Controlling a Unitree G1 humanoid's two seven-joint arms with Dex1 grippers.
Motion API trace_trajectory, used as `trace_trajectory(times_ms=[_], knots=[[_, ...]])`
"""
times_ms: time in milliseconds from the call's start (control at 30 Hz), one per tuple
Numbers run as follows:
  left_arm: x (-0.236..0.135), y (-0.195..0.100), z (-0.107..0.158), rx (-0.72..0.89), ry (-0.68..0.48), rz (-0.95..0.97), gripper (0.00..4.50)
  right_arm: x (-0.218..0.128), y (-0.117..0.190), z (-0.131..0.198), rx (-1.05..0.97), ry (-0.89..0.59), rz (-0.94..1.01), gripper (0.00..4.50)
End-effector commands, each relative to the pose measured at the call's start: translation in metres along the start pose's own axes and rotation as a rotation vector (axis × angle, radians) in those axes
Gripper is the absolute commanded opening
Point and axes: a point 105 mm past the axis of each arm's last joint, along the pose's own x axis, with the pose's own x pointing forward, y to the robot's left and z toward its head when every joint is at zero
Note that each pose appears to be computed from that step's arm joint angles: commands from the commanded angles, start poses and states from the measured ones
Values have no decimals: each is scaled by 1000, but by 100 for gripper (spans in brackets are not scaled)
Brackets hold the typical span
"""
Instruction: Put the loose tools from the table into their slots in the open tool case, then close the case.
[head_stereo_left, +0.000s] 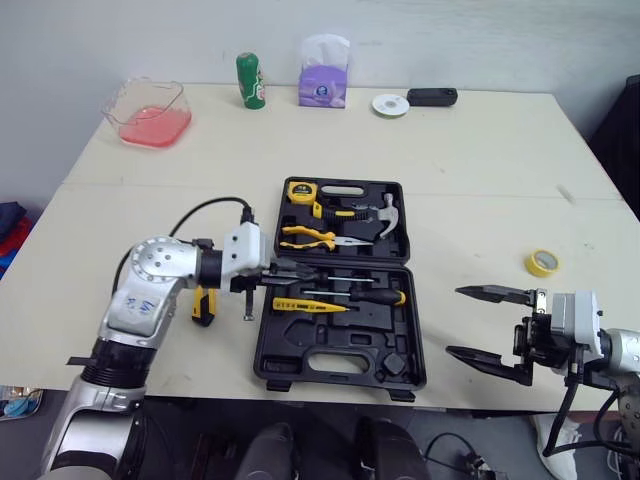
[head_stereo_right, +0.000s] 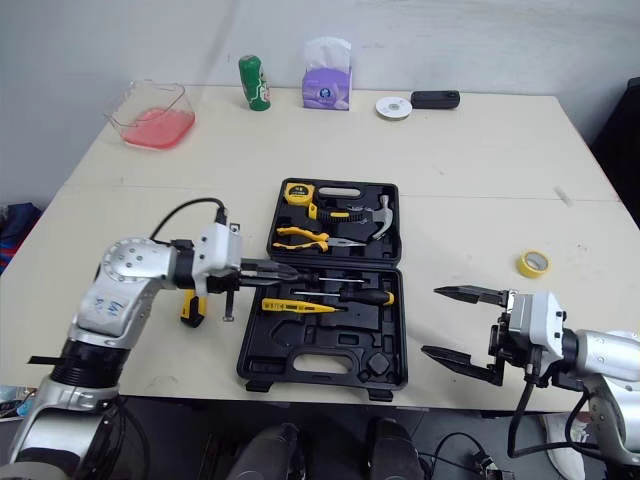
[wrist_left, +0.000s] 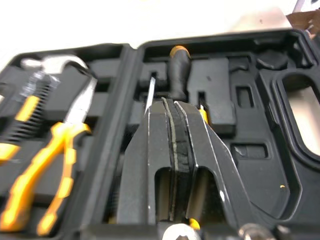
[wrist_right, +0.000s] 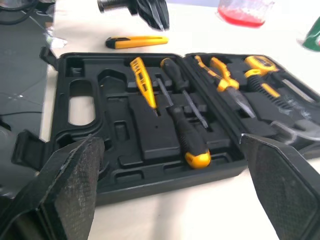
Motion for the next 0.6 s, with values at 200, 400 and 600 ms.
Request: trace_trajectory(times_ms=[200,400,600], knots=[[9,-14,-5,-50,11,23,2,-3,-3,7,-49,-24,-16,450],[17,-19,-18,-129,34,39,2,-1,0,6,-45,-30,-25,450],[18,-24,-31,-154,79,26,2,1,0,5,-45,-32,-23,450]])
